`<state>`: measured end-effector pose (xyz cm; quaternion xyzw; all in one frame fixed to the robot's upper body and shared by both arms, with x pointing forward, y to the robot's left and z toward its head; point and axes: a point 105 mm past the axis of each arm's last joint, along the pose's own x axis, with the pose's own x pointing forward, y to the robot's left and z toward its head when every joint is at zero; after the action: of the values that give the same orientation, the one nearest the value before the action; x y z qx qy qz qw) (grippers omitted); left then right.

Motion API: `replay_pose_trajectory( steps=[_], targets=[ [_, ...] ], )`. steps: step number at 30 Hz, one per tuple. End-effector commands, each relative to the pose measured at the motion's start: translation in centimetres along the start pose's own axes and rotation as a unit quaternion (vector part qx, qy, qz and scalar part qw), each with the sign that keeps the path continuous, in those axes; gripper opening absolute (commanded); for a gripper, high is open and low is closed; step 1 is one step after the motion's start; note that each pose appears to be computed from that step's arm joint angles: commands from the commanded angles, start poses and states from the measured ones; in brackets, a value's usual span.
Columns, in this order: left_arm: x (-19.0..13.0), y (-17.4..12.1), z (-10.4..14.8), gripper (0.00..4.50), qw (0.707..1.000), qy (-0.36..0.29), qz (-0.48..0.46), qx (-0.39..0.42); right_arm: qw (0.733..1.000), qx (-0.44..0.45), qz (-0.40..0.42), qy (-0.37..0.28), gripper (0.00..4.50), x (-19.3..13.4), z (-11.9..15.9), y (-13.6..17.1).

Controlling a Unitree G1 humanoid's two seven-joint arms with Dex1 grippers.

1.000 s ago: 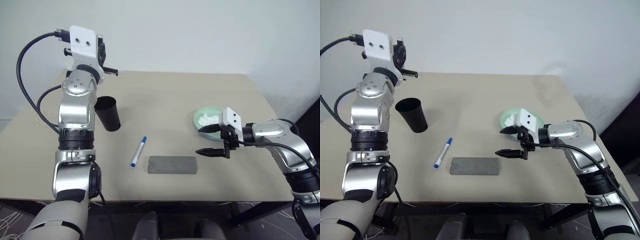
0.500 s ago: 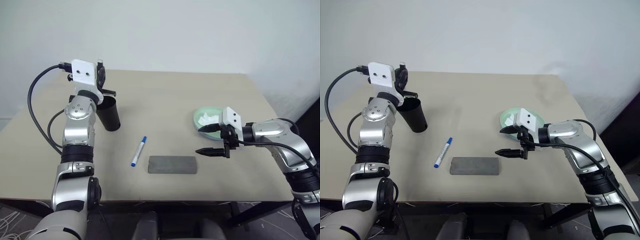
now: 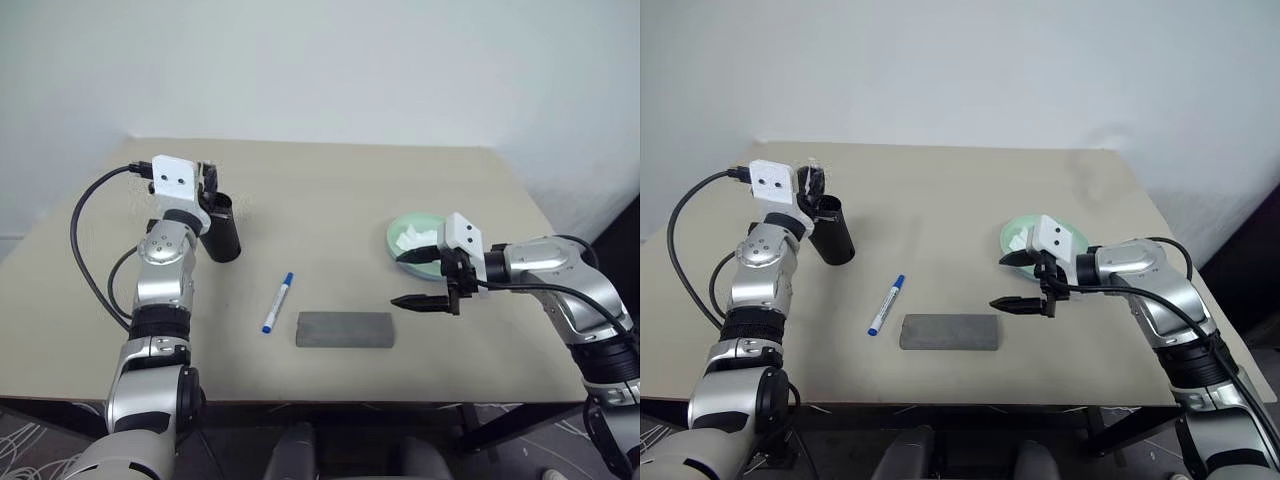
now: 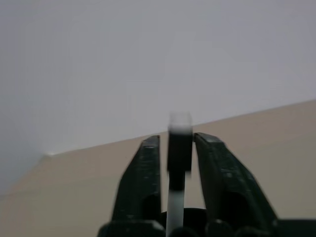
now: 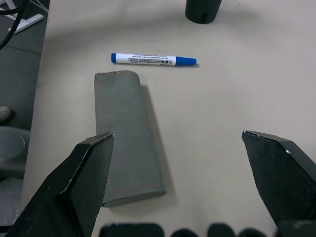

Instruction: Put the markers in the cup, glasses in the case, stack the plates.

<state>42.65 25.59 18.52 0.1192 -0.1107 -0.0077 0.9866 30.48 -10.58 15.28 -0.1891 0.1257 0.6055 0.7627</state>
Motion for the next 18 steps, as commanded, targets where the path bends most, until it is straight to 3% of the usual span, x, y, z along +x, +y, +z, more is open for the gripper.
replay_pose_trajectory(
  steps=[1,7,10,18],
  targets=[
    [0.1,-0.1,1.3,2.42,1.000,-0.031,-0.004,0.001,0.999,-0.026,-0.014,-0.013,4.50,-0.6,1.5,-0.5],
    [0.4,-0.8,2.4,4.48,0.999,-0.038,-0.026,0.001,0.999,-0.026,-0.015,-0.012,4.50,-0.6,1.5,-0.6],
    [0.5,-3.0,4.0,4.48,0.996,-0.028,-0.079,-0.005,1.000,-0.025,-0.016,-0.010,4.50,-0.7,1.4,-0.5],
    [-2.5,-10.1,5.9,4.48,0.965,0.114,-0.235,-0.028,1.000,-0.025,-0.015,-0.008,4.50,-0.6,1.2,-0.5]
  ],
)
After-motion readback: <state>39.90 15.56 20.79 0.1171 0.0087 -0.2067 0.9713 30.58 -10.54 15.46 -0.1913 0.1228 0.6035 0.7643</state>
